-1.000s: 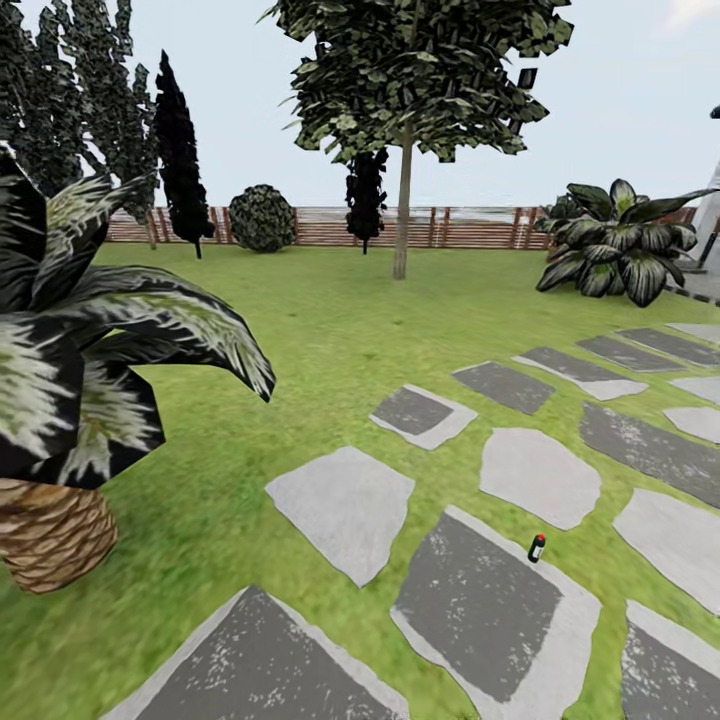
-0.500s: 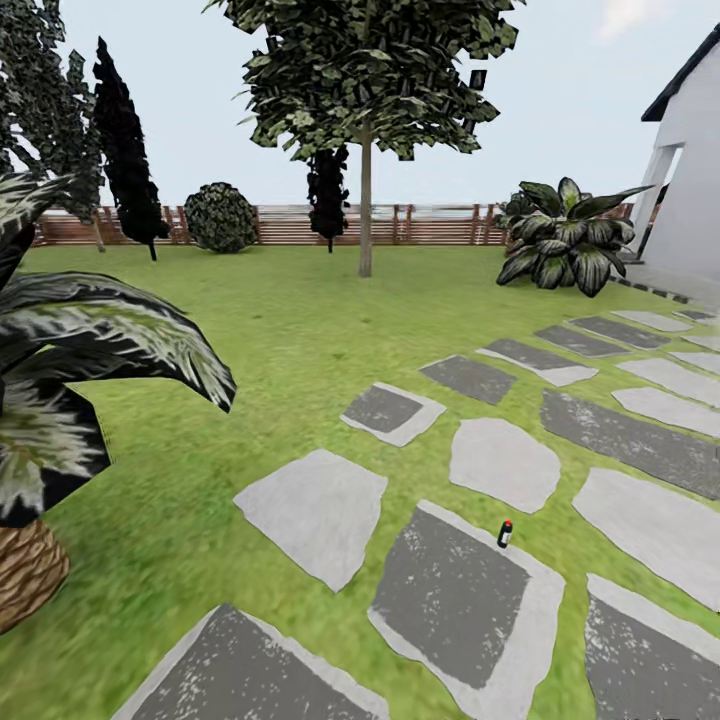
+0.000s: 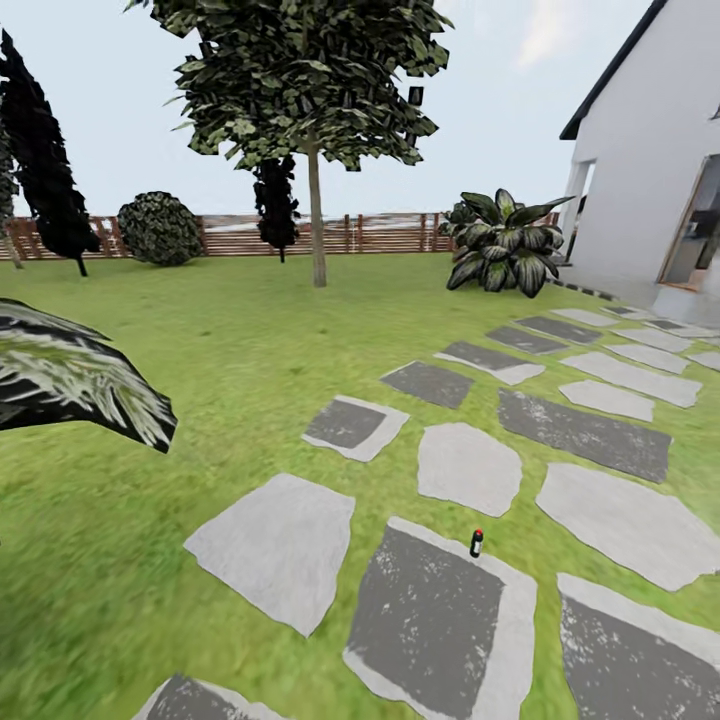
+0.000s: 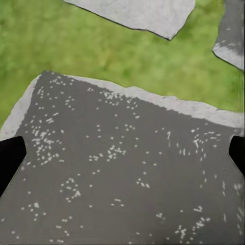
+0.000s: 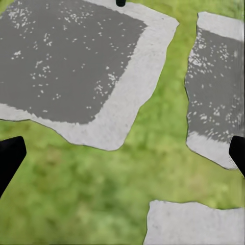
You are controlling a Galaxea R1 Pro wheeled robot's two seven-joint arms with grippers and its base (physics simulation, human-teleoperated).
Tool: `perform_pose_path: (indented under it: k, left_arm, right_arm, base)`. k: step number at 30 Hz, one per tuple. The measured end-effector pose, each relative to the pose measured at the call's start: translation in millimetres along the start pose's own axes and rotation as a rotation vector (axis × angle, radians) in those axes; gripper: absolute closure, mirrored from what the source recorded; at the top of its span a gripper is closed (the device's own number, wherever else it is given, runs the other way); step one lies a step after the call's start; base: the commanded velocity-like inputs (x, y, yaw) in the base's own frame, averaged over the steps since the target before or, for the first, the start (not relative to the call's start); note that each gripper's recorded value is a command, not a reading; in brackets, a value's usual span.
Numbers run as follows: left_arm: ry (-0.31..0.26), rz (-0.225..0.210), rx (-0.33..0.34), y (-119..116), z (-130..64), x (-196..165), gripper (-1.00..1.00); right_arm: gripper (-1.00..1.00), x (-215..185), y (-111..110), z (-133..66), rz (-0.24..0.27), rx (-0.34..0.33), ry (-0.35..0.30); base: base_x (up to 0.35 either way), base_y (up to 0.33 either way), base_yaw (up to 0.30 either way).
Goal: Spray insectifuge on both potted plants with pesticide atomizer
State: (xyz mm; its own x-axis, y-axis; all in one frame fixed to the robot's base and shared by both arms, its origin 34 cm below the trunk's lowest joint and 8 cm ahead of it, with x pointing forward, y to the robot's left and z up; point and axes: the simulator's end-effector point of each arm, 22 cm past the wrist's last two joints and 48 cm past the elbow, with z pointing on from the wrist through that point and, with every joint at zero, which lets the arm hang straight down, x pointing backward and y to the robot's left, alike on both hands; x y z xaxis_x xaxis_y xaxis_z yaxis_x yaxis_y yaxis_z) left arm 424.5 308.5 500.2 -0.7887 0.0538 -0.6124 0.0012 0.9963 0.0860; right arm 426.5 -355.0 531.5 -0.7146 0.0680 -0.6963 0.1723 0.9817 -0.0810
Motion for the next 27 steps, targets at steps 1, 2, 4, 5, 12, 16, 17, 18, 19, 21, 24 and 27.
perform_pose_path:
  k: [1, 2, 4, 5, 12, 16, 17, 18, 19, 21, 24, 27]
  left_arm:
    - [-0.001, 0.000, 0.000, 0.0, -0.1, -0.3, -1.00]
    - [0.000, 0.000, 0.000, 0.0, 0.0, 0.0, -1.00]
    - [0.000, 0.000, 0.000, 0.0, 0.0, -0.1, -1.00]
    - [0.000, 0.000, 0.000, 0.0, 0.0, 0.0, -1.00]
    - [0.001, 0.002, 0.001, -0.3, 0.0, 0.5, -1.00]
    - [0.000, 0.002, 0.001, -0.4, 0.1, 0.1, -1.00]
    - [0.000, 0.002, 0.001, -0.5, 0.1, 0.0, -1.00]
    - [0.000, 0.003, 0.002, -0.6, 0.1, 0.2, -1.00]
    - [0.000, 0.003, 0.002, -0.6, 0.1, 0.1, -1.00]
    - [0.000, 0.003, 0.002, -0.6, 0.1, 0.1, -1.00]
    - [0.001, 0.003, 0.002, -0.6, 0.0, 0.4, -1.00]
    - [0.000, 0.003, 0.002, -0.6, 0.2, 0.3, -1.00]
  right_arm:
    - [-1.00, 0.0, 0.0, -0.2, 0.000, 0.000, 0.000]
    - [-1.00, -0.1, 0.0, 0.0, 0.000, 0.000, 0.000]
    - [-1.00, -0.1, 0.0, 0.0, 0.000, 0.000, 0.000]
    - [-1.00, -0.3, 0.0, 0.0, 0.000, 0.000, -0.001]
    - [-1.00, 0.4, 0.4, 0.1, -0.002, -0.001, 0.001]
    - [-1.00, 0.5, 0.6, 0.0, -0.002, -0.001, 0.001]
    - [-1.00, 0.2, 0.6, 0.1, -0.002, -0.001, 0.001]
    - [-1.00, -0.3, 0.5, 0.2, -0.002, -0.001, -0.001]
    - [-1.00, -0.2, 0.6, 0.2, -0.002, -0.001, 0.000]
    - [-1.00, -0.1, 0.5, 0.1, -0.002, -0.001, 0.000]
    - [-1.00, -0.1, 0.5, 0.1, -0.002, -0.001, 0.000]
    - [-1.00, 0.0, 0.5, 0.2, -0.002, -0.001, 0.000]
  base:
    - [0.336, 0.003, -0.300]
    - [0.336, 0.002, -0.300]
    - [0.336, 0.001, -0.300]
    - [0.336, 0.001, -0.295]
    - [0.336, 0.000, -0.087]
    - [0.336, 0.000, -0.006]
    - [0.336, 0.000, 0.000]
    - [0.336, 0.000, 0.000]
    - [0.336, 0.000, -0.036]
    - [0.336, 0.000, -0.160]
    - [0.333, 0.000, -0.253]
    - [0.272, 0.000, -0.286]
